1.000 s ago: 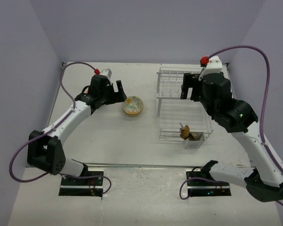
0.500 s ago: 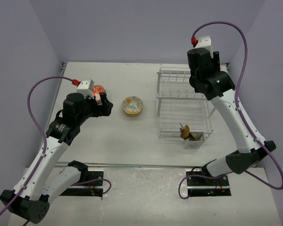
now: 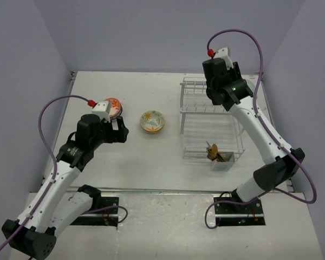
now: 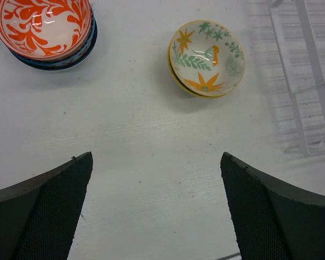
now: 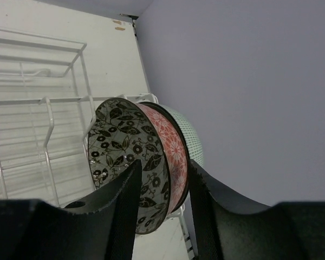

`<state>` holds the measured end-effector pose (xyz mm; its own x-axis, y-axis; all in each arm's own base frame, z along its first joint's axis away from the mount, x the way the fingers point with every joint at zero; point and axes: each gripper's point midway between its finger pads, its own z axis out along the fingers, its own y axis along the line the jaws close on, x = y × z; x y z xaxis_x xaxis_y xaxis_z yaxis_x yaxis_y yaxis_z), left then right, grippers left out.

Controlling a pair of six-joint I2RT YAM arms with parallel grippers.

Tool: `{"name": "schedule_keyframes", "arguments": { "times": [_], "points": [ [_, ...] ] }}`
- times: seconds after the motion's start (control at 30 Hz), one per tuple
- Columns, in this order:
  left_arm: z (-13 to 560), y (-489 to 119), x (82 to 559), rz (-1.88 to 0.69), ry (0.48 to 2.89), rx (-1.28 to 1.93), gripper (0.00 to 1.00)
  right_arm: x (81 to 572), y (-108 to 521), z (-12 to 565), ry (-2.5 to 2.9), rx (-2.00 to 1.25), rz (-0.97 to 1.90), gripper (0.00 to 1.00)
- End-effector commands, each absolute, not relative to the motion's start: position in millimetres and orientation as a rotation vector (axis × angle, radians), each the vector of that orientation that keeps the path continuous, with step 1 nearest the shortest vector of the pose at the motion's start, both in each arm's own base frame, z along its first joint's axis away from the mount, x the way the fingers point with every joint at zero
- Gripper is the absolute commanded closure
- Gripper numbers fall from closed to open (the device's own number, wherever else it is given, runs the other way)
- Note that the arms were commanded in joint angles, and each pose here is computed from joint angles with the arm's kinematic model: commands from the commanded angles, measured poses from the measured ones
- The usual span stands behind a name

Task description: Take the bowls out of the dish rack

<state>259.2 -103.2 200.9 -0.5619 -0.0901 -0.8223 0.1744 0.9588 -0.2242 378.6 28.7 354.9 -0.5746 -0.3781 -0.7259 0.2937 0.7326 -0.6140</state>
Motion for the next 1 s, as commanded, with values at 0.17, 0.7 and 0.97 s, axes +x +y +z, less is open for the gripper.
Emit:
{"name": "schedule_keyframes", "arguments": {
  "times": [0.17,0.7,0.97],
  "points": [
    [216.9,-104.8,257.8,-0.369,2.063,0.094,0.00,383.9,23.5,345.0,1.966,-0.047,-0.986,0.64],
    [218.5,-106.0,257.0,-0.380,2.047,0.098,0.00,388.2,18.6,339.4,1.927,-0.039,-1.099,0.90],
    [217.7,-106.2,257.6,-0.380,2.048,0.098,0.00,388.0,23.4,355.3,1.880,-0.041,-1.109,1.00]
  ]
}}
